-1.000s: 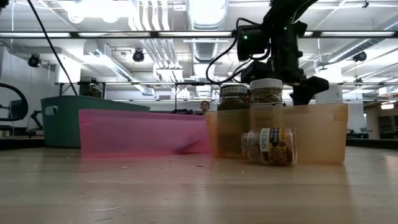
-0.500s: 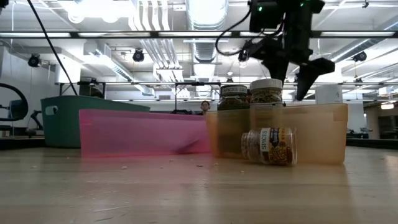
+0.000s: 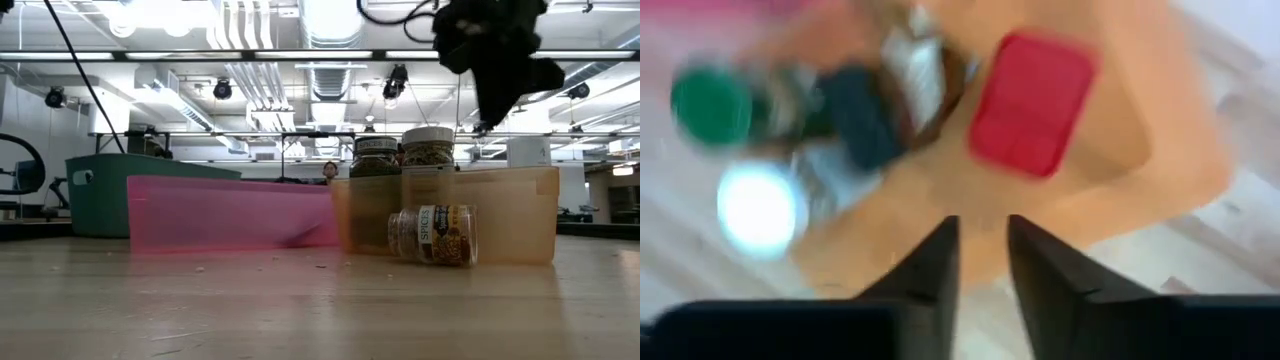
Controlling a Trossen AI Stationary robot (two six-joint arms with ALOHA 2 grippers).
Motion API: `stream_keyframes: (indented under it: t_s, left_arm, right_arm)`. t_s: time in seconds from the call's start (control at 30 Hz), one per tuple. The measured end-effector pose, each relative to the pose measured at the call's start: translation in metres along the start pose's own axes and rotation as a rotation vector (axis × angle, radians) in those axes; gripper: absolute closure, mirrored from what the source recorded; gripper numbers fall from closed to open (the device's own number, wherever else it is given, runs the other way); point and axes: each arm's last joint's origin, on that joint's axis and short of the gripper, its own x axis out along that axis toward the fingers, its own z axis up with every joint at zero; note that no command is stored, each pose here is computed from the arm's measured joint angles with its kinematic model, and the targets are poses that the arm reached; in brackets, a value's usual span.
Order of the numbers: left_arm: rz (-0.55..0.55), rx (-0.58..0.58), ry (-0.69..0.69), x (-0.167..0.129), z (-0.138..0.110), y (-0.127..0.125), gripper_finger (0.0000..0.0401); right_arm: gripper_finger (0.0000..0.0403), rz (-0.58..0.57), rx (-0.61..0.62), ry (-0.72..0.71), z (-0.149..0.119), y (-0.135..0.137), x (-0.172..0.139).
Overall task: Pick & Place Food Item
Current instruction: Put the brown seasoning bottle into the orange bin
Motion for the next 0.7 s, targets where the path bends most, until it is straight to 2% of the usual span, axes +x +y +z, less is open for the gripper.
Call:
stream_keyframes:
  t_s: [0.1,0.13,0.47,0.7]
  left_arm:
    - [0.001,0.001,0.001,0.0,0.0,0.0,0.0157]
    - [0.002,0.002,0.003,0.0,0.0,0.0,0.0157]
    - [0.011,0.013,0.015,0.0,-0.002,0.001,0.0157]
    - [0.011,0.013,0.015,0.0,-0.002,0.001,0.0157]
  right_arm:
    - [0.0379,0.011,-0.093,0.024,-0.021,0.016,0.006]
    - [0.0385,0.021,-0.12,0.023,-0.028,0.022,0.008]
    - [0.0386,0.178,-0.305,-0.077,-0.098,0.073,0.027]
    - [0.0386,0.261,-0.446,-0.092,-0.125,0.101,0.058]
